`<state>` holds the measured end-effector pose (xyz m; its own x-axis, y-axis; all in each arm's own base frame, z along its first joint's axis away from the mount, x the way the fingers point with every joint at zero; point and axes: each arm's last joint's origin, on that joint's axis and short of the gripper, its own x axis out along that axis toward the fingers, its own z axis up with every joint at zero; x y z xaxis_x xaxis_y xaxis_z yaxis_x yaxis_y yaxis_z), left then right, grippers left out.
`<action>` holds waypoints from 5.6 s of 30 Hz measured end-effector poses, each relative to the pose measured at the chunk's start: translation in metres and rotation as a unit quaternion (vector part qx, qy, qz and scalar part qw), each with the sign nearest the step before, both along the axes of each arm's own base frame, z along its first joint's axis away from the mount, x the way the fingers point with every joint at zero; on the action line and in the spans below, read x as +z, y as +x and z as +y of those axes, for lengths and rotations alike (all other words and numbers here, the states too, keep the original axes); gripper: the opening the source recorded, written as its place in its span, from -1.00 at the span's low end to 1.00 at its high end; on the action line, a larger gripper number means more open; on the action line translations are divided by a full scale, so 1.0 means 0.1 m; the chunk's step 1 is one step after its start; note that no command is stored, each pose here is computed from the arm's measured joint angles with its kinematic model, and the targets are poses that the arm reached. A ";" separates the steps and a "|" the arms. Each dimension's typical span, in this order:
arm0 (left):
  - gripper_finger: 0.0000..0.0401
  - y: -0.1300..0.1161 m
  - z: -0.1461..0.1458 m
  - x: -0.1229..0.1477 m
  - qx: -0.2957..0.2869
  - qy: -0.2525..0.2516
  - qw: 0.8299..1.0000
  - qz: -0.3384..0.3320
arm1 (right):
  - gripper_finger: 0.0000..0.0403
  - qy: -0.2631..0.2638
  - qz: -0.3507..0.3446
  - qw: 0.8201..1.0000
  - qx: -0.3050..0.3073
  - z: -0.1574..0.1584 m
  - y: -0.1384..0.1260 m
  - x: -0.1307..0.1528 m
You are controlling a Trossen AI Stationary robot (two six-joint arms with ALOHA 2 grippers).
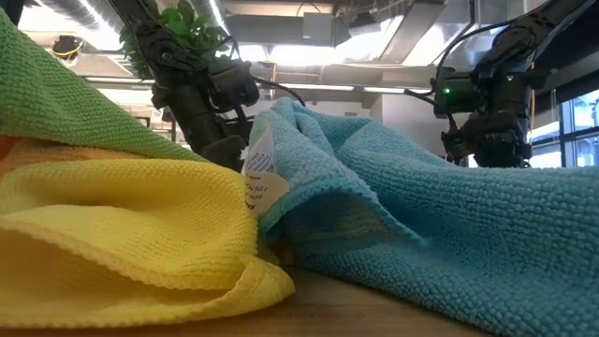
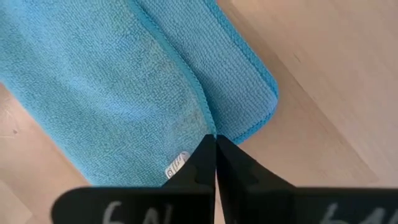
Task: Fold microfiber towels
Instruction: Fold the left blue microfiber towel
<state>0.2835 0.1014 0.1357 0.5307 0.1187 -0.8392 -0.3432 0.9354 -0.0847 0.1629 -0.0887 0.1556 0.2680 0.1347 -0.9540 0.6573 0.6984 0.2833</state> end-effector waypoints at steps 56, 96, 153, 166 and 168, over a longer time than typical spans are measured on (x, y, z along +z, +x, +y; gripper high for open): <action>-0.21 0.07 0.06 -0.02 -0.038 -0.012 0.998 -0.050 | -0.98 0.001 -0.006 1.000 0.001 0.00 0.01 0.00; -0.21 0.12 0.03 0.00 -0.060 0.009 0.996 -0.067 | -1.00 -0.167 0.073 0.983 -0.027 0.09 0.15 0.29; -0.04 0.28 0.31 -0.06 -0.103 -0.030 0.994 0.020 | -0.98 -0.134 0.076 0.988 -0.010 0.10 0.16 0.17; -0.21 0.33 0.19 -0.07 -0.135 0.035 0.989 0.048 | -0.98 -0.134 0.076 0.988 -0.010 0.10 0.15 0.17; -0.29 0.33 0.18 -0.07 -0.138 0.037 0.988 0.049 | -0.98 -0.134 0.076 0.988 -0.010 0.10 0.16 0.17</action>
<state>0.3166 0.1192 0.1291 0.4684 0.0440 -0.8824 -0.0766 0.9970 0.0091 0.1784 -0.0784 0.1728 0.1192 -0.1321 -0.9840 0.6921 0.7217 -0.0131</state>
